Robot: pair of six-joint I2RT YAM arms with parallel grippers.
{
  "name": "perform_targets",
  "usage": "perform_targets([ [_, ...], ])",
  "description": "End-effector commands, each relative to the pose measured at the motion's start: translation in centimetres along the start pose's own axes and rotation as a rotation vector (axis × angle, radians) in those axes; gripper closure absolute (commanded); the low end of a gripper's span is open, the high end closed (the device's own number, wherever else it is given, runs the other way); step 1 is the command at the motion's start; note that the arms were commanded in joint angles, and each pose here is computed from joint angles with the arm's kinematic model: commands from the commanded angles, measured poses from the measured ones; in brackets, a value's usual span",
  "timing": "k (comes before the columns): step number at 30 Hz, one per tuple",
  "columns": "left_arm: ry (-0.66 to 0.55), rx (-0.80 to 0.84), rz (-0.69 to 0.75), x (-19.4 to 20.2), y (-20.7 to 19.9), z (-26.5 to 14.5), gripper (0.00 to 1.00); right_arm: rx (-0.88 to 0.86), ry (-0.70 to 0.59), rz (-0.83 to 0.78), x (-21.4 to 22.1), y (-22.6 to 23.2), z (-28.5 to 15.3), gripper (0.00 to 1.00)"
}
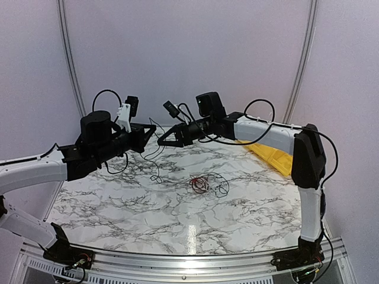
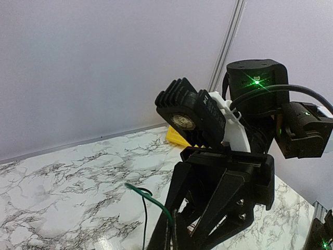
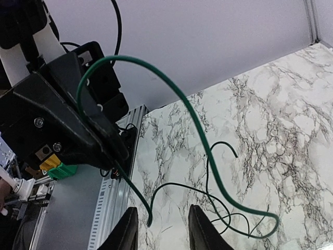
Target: Untangle the cables
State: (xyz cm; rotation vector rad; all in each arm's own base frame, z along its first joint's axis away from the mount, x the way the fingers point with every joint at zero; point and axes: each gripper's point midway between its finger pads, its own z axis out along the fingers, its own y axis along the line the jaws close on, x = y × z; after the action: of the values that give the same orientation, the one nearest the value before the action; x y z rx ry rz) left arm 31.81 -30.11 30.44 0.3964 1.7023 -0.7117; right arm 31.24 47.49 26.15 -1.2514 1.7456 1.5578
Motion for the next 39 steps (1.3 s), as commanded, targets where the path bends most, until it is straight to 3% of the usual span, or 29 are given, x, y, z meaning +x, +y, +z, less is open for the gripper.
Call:
perform_targets([
  [1, -0.036, 0.007, 0.019, -0.8, -0.3, -0.3, 1.00, -0.108, 0.011, -0.007, -0.2, 1.4, 1.3, 0.64],
  [4, -0.035, 0.011, 0.020, -0.8, -0.4, -0.3, 1.00, -0.119, 0.024, -0.011, 0.1, 1.7, 2.1, 0.70],
  [9, -0.041, -0.003, 0.030, -0.9, -0.2, -0.4, 1.00, -0.081, 0.024, -0.011, 0.0, 0.9, 1.8, 0.99],
  [12, -0.047, -0.020, 0.042, -1.0, 0.1, -0.6, 0.98, -0.033, 0.028, -0.047, -0.2, 0.5, 0.6, 1.00],
  [13, -0.052, -0.031, 0.044, -1.2, 0.2, -0.7, 0.88, -0.008, 0.035, -0.058, -0.2, 0.3, -0.3, 1.00],
  [15, -0.061, -0.061, 0.047, -1.3, 0.7, -0.8, 0.60, 0.054, 0.038, -0.115, -0.8, 0.0, -2.1, 1.00],
  [16, -0.067, -0.075, 0.046, -1.5, 1.0, -1.0, 0.50, 0.090, 0.035, -0.136, -1.2, -0.3, -3.3, 1.00],
  [18, -0.075, -0.107, 0.045, -1.6, 1.5, -1.1, 0.42, 0.162, 0.022, -0.167, -2.0, -0.9, -5.9, 1.00],
  [30, -0.072, -0.128, 0.030, -1.3, 1.7, -1.0, 0.38, 0.559, -0.050, -0.265, -7.1, -4.5, -21.5, 1.00],
  [39, -0.057, -0.124, 0.052, -0.6, 1.3, -0.7, 0.37, 0.856, -0.104, -0.264, -8.0, -7.7, -33.4, 1.00],
])
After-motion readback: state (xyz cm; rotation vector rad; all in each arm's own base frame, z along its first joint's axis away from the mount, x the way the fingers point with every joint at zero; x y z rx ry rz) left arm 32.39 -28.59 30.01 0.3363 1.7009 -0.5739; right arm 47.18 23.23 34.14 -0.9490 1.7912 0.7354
